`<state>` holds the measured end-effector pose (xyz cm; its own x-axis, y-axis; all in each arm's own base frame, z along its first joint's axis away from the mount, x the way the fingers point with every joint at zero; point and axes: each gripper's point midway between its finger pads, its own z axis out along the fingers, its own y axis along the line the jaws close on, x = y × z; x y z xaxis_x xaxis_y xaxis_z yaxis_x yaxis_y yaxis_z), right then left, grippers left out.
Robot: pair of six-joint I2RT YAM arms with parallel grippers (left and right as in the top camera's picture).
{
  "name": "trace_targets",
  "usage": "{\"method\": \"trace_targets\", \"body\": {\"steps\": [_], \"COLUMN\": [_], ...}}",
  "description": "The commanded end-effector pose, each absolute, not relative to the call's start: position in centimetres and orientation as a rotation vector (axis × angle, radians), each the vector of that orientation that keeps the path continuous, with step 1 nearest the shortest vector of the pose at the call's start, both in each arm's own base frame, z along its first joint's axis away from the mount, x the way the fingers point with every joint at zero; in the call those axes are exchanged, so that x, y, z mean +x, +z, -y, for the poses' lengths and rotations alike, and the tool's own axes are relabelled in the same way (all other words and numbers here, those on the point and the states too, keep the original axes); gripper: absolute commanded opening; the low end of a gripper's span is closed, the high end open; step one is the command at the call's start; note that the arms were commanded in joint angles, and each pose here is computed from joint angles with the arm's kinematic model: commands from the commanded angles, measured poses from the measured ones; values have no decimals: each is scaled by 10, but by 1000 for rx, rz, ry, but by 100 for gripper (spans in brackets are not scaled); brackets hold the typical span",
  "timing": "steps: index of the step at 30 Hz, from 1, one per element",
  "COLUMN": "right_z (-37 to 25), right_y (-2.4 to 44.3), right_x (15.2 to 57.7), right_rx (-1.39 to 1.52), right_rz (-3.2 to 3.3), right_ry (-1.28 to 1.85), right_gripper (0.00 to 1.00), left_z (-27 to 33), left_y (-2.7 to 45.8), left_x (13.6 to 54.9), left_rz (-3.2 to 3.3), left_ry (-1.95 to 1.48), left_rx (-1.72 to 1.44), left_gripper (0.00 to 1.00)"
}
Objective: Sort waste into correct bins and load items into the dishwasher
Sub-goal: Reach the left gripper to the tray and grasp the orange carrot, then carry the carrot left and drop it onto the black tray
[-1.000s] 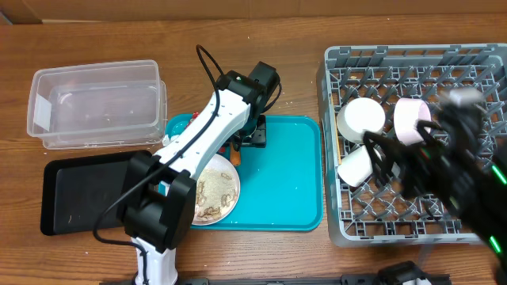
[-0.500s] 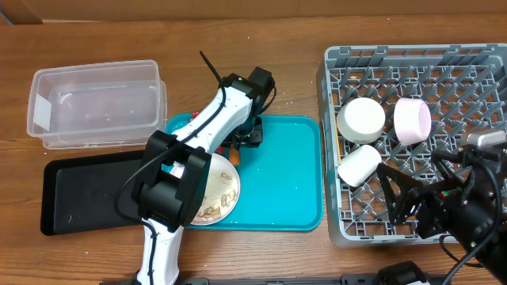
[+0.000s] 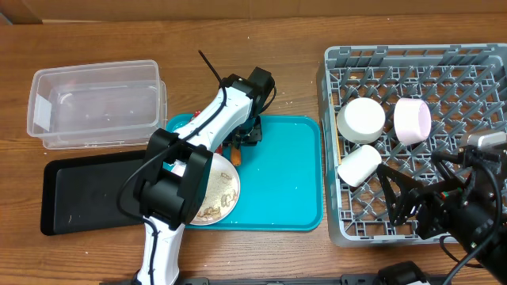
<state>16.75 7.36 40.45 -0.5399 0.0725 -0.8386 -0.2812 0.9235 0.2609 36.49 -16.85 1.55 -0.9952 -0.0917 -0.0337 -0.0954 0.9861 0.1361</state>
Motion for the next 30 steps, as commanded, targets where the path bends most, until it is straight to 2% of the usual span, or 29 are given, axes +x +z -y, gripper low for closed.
{"method": "trace_targets", "body": {"steps": [1,6,8,9,11,12,14,15,18,30], "right_z": [-73,-73,-73,-73,-73,-73,-73,-73,-73,-73], "right_y": [406,406,406,406,406,406,406,406,406,406], "right_x": [167,167,167,167,167,167,167,167,167,167], "right_rx": [-157,-157,-157,-157,-157,-157,-157,-157,-158,-157], "right_rz": [-2087,-2087,-2087,-2087,-2087,-2087,-2087,-2087,-2087,-2087], "right_ry": [447,447,447,447,447,447,447,447,447,447], "right_gripper": [100,100,100,100,100,100,100,100,100,100], "left_z": [174,174,171,168,167,166,167,167,166,138], "left_y": [6,6,6,5,1,-2,-4,-3,7,159], "left_x": [364,362,363,363,362,360,357,357,357,380], "left_rz": [-3120,-3129,-3124,-3115,-3113,-3117,-3130,-3132,-3141,-2910], "left_ry": [180,181,204,227,237,237,227,226,219,37], "left_rx": [-175,-164,-163,-161,-159,-161,-161,-161,-171,-348], "left_gripper": [27,15,17,23,24,22,10,7,4,4]}}
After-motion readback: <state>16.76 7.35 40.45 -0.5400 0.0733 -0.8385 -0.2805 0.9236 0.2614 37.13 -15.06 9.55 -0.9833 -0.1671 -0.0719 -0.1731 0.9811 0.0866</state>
